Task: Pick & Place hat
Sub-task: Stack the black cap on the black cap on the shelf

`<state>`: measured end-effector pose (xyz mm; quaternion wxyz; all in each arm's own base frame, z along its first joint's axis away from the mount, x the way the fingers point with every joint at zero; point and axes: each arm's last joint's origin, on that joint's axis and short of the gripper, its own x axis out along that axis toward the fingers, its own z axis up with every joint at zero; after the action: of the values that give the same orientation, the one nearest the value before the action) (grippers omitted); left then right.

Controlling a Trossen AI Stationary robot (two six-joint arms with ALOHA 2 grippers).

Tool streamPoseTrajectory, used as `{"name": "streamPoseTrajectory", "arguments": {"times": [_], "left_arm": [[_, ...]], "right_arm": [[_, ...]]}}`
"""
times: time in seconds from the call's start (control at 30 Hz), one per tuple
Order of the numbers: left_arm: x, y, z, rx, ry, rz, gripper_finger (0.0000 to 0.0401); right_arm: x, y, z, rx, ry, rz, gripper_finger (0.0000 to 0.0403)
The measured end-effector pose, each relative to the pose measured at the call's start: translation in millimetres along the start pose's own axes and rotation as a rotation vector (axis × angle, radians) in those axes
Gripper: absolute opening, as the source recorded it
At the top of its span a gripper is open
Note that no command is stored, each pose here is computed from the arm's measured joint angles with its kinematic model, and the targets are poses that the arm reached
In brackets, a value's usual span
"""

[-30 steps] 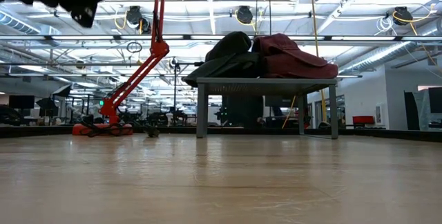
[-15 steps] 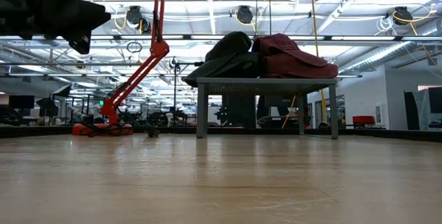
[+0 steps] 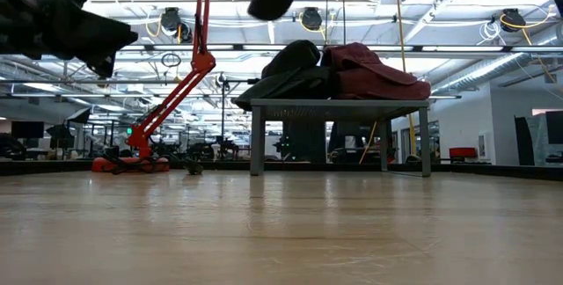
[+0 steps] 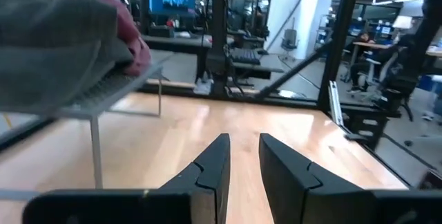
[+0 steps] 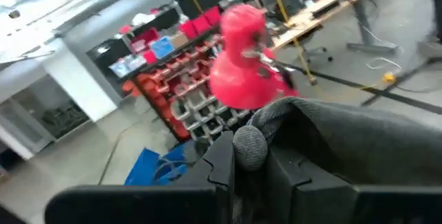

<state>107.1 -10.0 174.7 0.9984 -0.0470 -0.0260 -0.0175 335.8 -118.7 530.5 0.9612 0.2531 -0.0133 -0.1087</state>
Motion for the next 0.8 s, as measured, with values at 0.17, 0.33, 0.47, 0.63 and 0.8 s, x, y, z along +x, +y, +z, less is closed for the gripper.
{"name": "streamPoseTrajectory", "arguments": {"times": [0.17,0.33,0.47,0.63,0.8], "left_arm": [[-6.7,3.1,-4.6,-0.026,0.045,-0.041,0.0081],[-11.3,6.2,-1.0,-0.039,0.034,-0.033,0.0081],[-13.4,9.1,-0.5,-0.021,0.104,-0.010,0.0081],[-14.4,13.3,1.0,-0.042,0.111,0.071,0.0081],[-14.4,14.4,1.3,-0.041,0.106,0.099,0.0081]], "right_arm": [[6.2,-23.0,2.6,0.008,0.015,-0.049,0.0030],[9.5,-43.7,3.7,0.026,0.050,-0.087,0.0030],[15.5,-52.3,0.5,0.035,0.080,-0.085,0.0030],[32.7,-65.2,-11.5,0.045,0.157,-0.045,0.0030],[53.3,-78.1,-29.5,0.069,0.246,-0.011,0.0030]]}}
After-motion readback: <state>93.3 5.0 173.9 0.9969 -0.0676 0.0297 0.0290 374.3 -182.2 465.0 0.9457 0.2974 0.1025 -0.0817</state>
